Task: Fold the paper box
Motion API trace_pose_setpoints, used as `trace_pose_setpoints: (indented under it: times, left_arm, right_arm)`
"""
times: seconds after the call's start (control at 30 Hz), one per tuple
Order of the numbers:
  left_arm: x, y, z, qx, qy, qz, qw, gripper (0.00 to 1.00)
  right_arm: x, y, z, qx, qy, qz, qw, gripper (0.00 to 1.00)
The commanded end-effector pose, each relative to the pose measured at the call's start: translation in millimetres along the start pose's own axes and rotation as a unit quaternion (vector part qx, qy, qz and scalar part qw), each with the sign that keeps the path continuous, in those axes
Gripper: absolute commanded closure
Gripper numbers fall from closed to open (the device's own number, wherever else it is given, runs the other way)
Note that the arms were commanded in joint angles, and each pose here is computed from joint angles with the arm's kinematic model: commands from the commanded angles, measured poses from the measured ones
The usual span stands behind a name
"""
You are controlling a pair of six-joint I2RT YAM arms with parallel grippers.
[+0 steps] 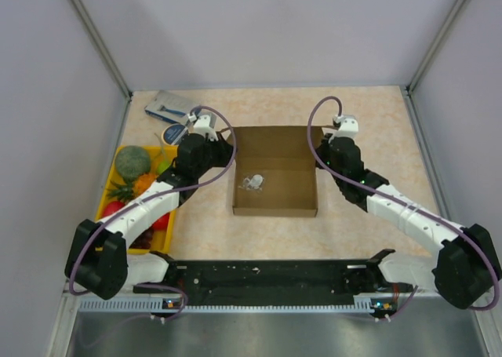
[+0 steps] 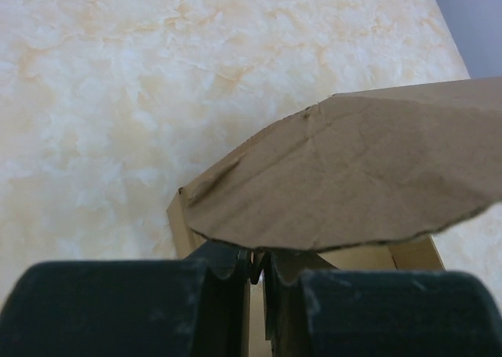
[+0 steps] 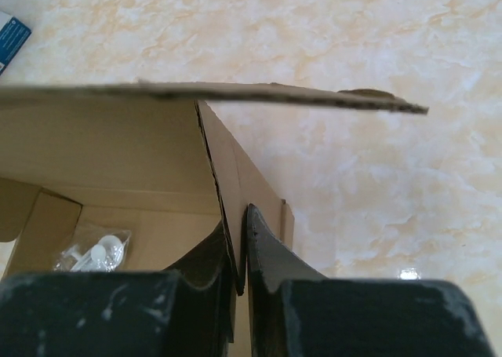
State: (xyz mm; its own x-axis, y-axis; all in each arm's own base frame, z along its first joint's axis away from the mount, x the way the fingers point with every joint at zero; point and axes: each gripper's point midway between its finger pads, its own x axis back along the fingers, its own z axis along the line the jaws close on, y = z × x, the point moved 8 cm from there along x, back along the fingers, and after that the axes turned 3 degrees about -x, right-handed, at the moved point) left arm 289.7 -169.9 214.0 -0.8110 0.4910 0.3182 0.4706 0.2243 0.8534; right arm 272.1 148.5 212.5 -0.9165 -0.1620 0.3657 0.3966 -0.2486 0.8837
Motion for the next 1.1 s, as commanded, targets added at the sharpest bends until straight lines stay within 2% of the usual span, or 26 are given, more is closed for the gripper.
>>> trace_pose_setpoints:
  times: [0.0,0.3,0.53,0.83,0.93,1.07]
  left_arm:
    - [10,-32,-10,0.012,-0.032,0.044,0.998,1.00]
    - [17,-52,-11,0.009,-0.021,0.028,0.999,0.98]
    - [12,-63,-22,0.045,-0.031,0.039,0.998,0.99]
    - [18,-92,-15,0.003,0.007,0.037,0.999,1.00]
    - [22,-100,-12,-0.008,0.012,0.033,0.999,0.99]
    - [24,-108,-8,-0.010,0.016,0.029,0.999,1.00]
  right_arm:
    - [9,-18,9,0.001,0.023,0.002,1.000,0.98]
    - [19,-40,-7,0.019,0.019,-0.029,0.999,0.97]
    - [20,-46,-12,0.014,0.010,-0.031,0.999,0.97]
    - [27,-59,-20,-0.001,0.021,-0.037,0.999,0.97]
    - [32,-59,-24,0.015,0.017,-0.034,0.999,0.94]
    - [38,-70,-34,0.023,0.003,-0.012,1.000,0.84]
